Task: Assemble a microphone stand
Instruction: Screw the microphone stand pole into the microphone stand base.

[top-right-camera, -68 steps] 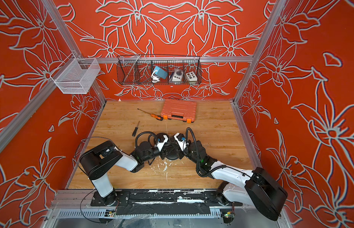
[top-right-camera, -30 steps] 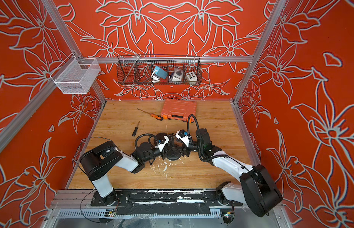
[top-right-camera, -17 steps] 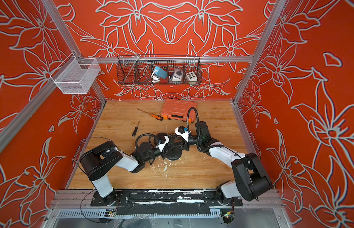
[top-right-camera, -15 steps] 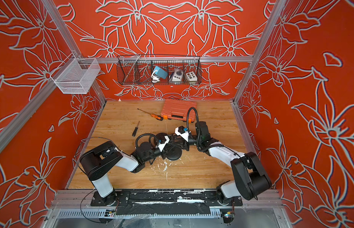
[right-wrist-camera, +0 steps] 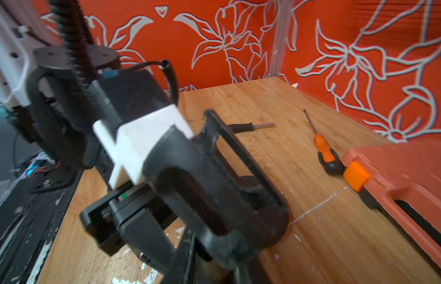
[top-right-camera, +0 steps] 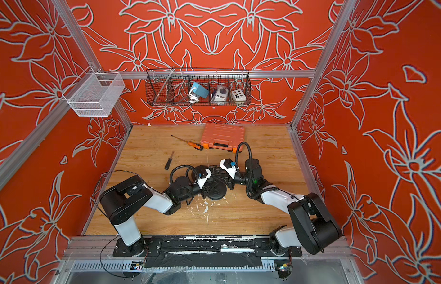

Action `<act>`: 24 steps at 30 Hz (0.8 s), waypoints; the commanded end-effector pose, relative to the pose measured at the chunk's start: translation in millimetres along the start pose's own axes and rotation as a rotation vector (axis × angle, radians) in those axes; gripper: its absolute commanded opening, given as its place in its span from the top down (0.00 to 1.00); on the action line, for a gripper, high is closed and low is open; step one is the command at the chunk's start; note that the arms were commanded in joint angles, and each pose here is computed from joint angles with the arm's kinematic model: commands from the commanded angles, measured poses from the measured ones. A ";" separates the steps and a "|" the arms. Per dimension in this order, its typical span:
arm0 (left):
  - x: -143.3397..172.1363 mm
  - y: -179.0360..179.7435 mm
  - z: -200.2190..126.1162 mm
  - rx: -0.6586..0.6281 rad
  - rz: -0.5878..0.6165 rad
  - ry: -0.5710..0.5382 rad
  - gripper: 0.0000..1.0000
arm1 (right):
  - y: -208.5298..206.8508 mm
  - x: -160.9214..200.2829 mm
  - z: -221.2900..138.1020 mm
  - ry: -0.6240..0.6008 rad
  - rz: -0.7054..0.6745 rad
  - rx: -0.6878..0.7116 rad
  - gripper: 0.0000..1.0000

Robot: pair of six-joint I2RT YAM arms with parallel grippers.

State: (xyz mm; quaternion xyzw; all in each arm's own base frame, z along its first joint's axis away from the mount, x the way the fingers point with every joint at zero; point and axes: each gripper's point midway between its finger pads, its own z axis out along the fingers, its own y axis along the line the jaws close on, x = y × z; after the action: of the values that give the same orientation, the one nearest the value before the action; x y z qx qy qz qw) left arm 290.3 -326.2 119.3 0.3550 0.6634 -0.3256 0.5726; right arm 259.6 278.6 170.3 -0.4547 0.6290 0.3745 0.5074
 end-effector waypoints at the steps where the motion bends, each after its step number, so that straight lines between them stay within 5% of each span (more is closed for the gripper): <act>1: 9.1 -4.7 -0.6 0.014 -0.020 0.040 0.65 | -14.9 65.9 -9.2 0.185 0.185 0.257 1.00; 12: -7.5 -3.7 5.8 0.019 -0.039 -0.017 0.67 | -5.4 86.5 -28.2 0.325 0.197 0.641 1.00; 19: -10.3 -0.5 10.9 0.009 -0.031 -0.024 0.71 | 5.0 83.5 -20.4 0.321 0.174 0.644 1.00; 24: -0.2 -0.2 9.7 0.004 -0.010 0.009 0.85 | 13.8 64.8 -14.9 0.267 0.141 0.550 1.00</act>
State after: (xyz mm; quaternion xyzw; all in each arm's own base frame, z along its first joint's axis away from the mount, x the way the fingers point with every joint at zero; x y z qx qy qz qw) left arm 294.5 -331.8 127.2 0.3519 0.6579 -0.3319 0.5772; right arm 254.6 272.9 171.3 -0.2442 0.7482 0.2115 0.5795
